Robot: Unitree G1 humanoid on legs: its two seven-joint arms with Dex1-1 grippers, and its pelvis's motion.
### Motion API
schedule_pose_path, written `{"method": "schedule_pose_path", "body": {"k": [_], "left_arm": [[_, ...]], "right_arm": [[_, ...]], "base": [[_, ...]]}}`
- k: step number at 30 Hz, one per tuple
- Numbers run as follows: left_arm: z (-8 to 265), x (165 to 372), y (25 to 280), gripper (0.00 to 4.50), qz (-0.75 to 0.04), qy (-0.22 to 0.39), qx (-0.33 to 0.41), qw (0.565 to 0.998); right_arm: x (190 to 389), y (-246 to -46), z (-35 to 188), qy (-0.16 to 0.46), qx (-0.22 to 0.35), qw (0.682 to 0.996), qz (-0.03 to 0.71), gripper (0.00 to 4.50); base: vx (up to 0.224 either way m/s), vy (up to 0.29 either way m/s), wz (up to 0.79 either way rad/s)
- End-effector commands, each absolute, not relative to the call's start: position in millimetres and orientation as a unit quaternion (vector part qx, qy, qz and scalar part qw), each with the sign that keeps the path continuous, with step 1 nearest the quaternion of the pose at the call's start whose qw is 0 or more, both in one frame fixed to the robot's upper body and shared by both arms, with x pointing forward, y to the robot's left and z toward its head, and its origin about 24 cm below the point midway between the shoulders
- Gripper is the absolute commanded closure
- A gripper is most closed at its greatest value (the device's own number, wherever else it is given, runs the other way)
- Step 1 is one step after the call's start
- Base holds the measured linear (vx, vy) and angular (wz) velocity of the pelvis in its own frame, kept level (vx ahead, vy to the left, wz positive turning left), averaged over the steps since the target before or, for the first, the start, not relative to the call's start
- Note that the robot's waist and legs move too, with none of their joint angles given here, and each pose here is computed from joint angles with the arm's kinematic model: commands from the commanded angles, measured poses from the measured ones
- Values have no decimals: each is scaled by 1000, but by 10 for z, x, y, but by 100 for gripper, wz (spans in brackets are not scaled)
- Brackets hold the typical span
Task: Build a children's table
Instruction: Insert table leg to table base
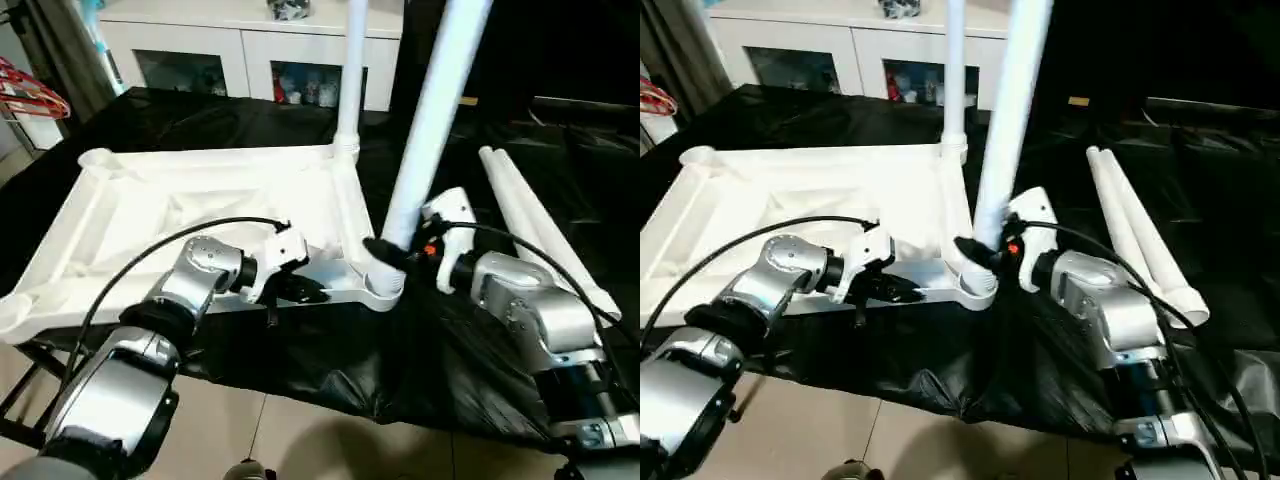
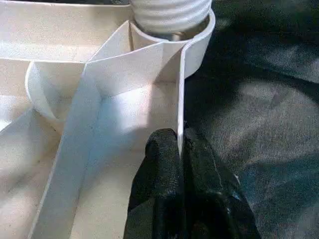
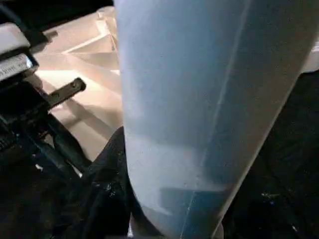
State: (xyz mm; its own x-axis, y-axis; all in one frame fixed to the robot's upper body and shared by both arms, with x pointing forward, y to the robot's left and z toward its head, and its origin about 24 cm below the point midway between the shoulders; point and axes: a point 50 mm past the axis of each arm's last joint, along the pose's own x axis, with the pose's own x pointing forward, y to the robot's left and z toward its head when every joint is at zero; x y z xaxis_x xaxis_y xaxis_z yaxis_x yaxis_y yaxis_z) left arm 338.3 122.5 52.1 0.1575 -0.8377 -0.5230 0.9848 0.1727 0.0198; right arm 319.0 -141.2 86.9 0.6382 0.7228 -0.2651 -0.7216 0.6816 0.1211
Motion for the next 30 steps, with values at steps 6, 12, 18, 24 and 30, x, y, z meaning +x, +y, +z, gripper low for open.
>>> {"method": "schedule_pose_path", "body": {"k": [6,12,18,24,30], "left_arm": [[457,3314,1106,450,-601,182,120,769],[499,3296,1085,450,-600,173,119,772],[508,3270,1088,450,-599,174,126,771],[494,3253,1099,450,-595,175,125,775],[499,3259,1097,450,-585,172,123,783]], "right_arm": [[3277,-1417,855,148,-15,906,397,260],[3315,-1415,806,156,-16,905,395,260],[3313,-1421,743,165,-8,902,399,260],[3261,-1530,629,170,43,908,380,260],[3176,-1664,502,162,100,917,350,261]], "base": [[0,0,0],[0,0,0],[0,0,0],[0,0,0],[0,0,0]]}}
